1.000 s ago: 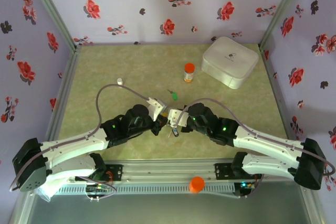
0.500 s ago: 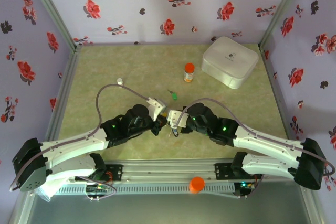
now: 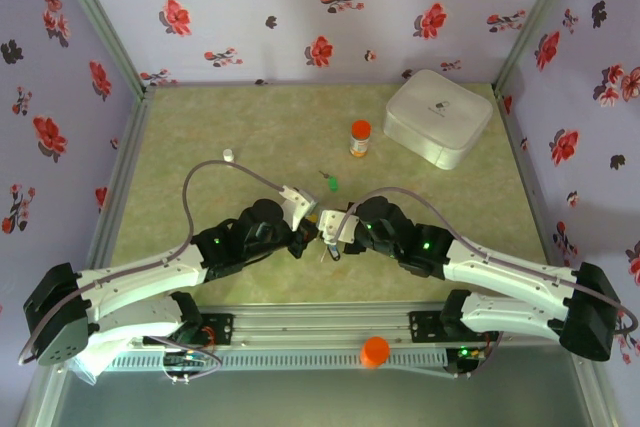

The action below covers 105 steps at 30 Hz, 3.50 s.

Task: Put the keys on the keyring

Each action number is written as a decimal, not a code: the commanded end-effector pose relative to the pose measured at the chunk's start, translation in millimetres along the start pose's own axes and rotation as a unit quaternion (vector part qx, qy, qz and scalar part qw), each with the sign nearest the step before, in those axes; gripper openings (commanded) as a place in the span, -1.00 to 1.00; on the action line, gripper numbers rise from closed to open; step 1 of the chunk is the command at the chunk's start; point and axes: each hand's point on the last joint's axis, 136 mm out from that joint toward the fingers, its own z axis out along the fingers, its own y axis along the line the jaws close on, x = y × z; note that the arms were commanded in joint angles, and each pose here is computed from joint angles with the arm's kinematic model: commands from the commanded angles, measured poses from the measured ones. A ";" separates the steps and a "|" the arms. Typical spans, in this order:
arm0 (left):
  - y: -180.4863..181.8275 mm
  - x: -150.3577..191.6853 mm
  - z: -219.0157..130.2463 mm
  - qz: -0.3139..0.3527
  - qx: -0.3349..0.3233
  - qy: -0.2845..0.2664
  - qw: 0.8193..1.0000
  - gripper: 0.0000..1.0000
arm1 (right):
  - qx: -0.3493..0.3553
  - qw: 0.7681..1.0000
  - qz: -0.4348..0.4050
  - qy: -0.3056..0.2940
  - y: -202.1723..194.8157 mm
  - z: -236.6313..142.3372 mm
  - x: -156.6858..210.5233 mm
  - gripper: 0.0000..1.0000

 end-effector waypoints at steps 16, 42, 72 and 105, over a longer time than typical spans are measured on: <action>0.8 -19.4 -1.2 -0.016 0.000 -0.030 0.999 -1.00 | -0.034 0.999 -0.025 0.014 20.6 -0.1 8.2 -1.00; 0.3 -21.4 0.3 0.000 0.006 -0.044 0.999 -1.00 | -0.062 0.998 -0.022 0.011 34.3 -0.2 8.8 -0.87; -17.1 -1.0 -27.9 0.155 0.143 -0.210 0.955 -1.00 | -0.028 0.939 0.287 -0.189 -36.7 -49.1 -13.1 -0.38; -37.6 12.9 -26.5 0.211 0.223 -0.208 0.929 -1.00 | -0.098 0.943 0.230 -0.218 -16.0 -56.0 -24.2 -0.49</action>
